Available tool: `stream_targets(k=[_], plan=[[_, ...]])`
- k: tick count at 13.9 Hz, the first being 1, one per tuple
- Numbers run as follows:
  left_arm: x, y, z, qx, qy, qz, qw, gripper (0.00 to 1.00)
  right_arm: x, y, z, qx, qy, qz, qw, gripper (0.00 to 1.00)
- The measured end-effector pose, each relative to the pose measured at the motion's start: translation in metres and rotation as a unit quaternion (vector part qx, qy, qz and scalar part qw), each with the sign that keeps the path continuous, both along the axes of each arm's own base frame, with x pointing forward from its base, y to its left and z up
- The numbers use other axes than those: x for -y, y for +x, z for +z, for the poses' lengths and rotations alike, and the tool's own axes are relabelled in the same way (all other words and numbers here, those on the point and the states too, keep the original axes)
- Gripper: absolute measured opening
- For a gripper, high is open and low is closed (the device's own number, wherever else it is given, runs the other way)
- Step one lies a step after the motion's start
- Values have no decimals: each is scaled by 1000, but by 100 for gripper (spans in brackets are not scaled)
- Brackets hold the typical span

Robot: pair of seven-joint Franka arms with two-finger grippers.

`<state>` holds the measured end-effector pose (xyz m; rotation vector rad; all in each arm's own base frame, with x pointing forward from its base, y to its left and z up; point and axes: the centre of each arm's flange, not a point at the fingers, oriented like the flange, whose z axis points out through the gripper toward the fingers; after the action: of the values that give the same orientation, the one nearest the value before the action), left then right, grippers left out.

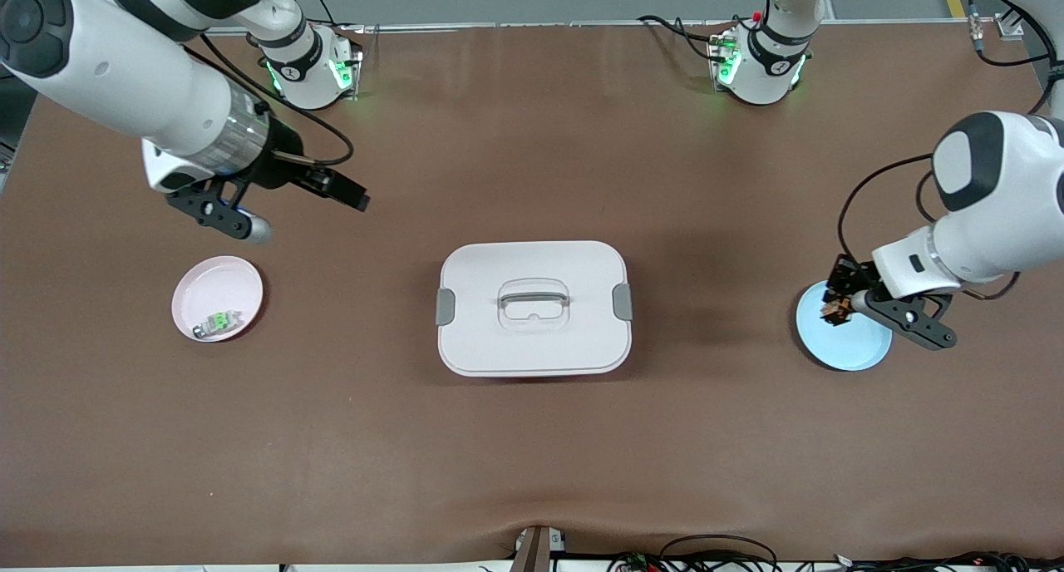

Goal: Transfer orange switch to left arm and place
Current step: 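Carry the switch toward the blue plate while the right gripper withdraws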

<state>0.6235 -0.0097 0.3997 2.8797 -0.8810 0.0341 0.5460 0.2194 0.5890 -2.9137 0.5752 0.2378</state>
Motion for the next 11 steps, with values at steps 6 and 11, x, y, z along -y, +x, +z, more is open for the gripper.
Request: stream_targets(k=[6,11], plan=[[-50,10,-74,-15,70,-203,977,37,99,0,-6,20,-9,87,996,100],[-69,21,-129,13,57,-347,936,37,148,-13,0,33,-35,126,991,100]])
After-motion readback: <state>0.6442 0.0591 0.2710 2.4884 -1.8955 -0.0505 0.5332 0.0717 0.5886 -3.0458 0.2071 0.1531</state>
